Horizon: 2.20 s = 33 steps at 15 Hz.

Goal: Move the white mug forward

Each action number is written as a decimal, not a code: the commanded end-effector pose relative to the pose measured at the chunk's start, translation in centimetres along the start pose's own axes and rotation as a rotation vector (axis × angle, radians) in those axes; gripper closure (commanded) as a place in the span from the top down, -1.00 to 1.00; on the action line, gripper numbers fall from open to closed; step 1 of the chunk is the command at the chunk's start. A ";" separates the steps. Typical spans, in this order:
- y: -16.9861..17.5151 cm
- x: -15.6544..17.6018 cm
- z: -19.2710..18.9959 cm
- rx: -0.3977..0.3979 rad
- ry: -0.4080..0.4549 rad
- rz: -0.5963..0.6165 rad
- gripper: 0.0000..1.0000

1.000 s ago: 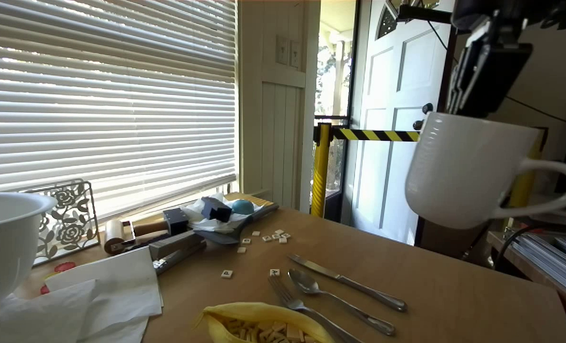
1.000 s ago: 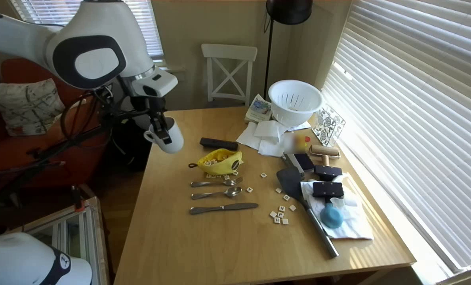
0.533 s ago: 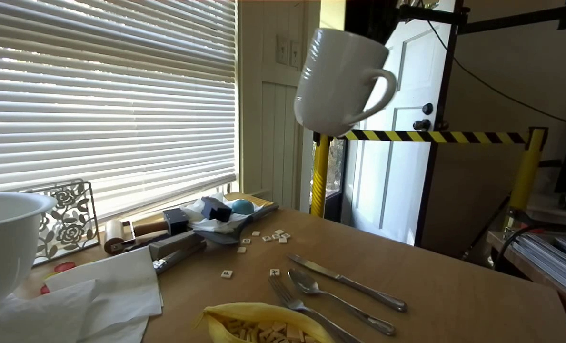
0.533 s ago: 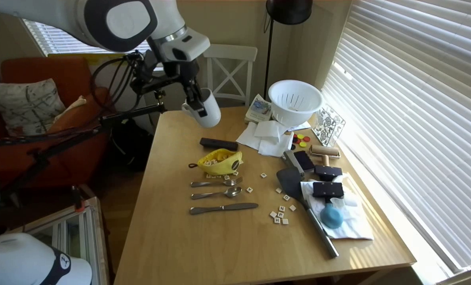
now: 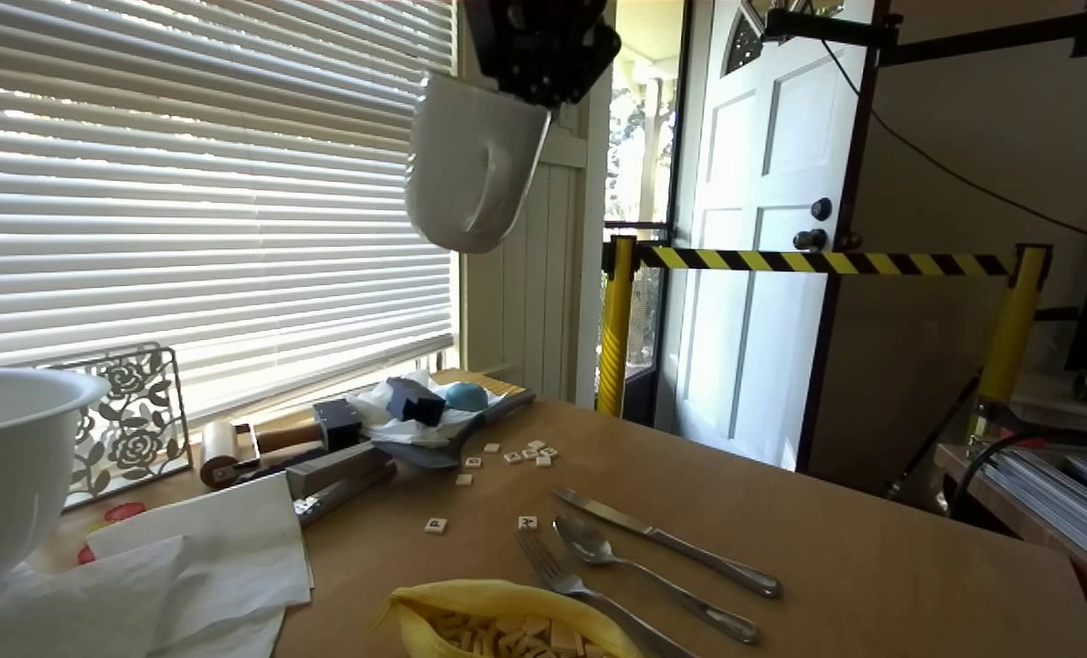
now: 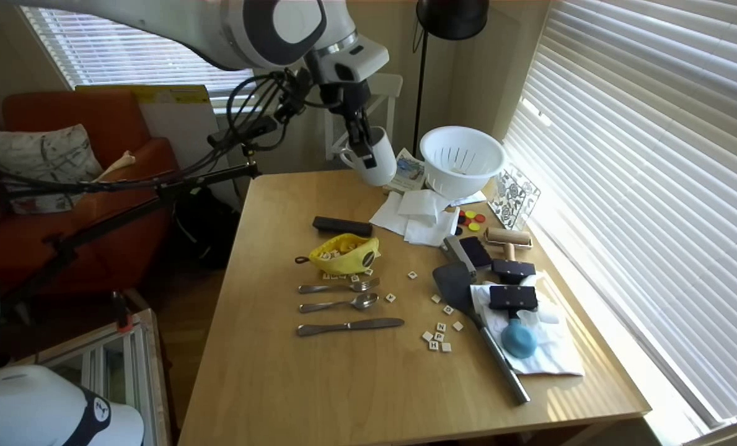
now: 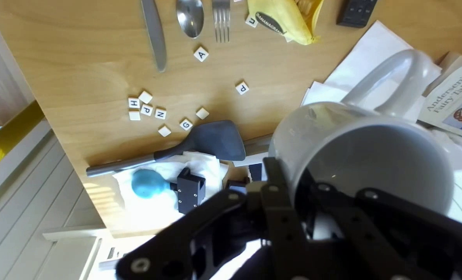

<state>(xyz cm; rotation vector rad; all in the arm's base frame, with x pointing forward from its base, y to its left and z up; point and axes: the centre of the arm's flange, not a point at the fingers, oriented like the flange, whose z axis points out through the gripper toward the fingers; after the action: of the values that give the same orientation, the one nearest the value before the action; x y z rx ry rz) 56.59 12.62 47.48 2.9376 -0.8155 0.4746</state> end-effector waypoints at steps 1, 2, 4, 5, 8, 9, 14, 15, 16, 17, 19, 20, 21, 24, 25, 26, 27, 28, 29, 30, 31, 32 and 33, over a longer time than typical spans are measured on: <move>-4.8 3.5 2.0 -0.035 -0.001 0.041 -0.95; -5.2 4.0 2.9 -0.040 -0.012 0.045 -0.95; -5.5 4.8 4.6 -0.047 -0.037 0.047 -0.95; -5.5 5.3 5.5 -0.052 -0.053 0.046 -0.95; -5.1 6.4 8.2 -0.032 -0.100 0.036 -0.95; -4.9 6.8 9.3 -0.028 -0.120 0.041 -0.95; -3.4 5.8 11.7 0.008 -0.196 0.055 -0.79; -3.4 5.9 11.9 0.012 -0.200 0.057 -0.79; -3.5 6.0 11.8 0.015 -0.200 0.058 -0.95; -3.2 6.5 12.6 0.010 -0.188 0.073 -0.95; -3.2 7.7 14.7 0.018 -0.175 0.090 -0.95; -3.2 8.1 15.7 0.018 -0.168 0.100 -0.95; -3.2 8.6 16.7 0.020 -0.161 0.108 -0.95; -3.4 9.5 19.9 0.007 -0.176 0.109 -0.95; -3.4 9.6 20.9 -0.003 -0.188 0.104 -0.95; -3.3 9.6 21.9 -0.012 -0.196 0.103 -0.95; -3.2 9.7 22.8 -0.018 -0.199 0.104 -0.95; -3.0 9.8 23.6 -0.020 -0.210 0.105 -0.95; -2.8 9.8 24.4 -0.027 -0.217 0.100 -0.95; -2.6 9.8 25.1 -0.036 -0.227 0.092 -0.95; -2.4 9.8 25.9 -0.039 -0.234 0.084 -0.95; -2.3 9.8 26.5 -0.031 -0.252 0.075 -0.95; -2.3 9.7 27.1 -0.031 -0.272 0.065 -0.95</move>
<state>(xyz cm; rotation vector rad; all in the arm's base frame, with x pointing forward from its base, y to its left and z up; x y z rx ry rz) 71.21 6.40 25.30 2.9491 -0.9597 0.1218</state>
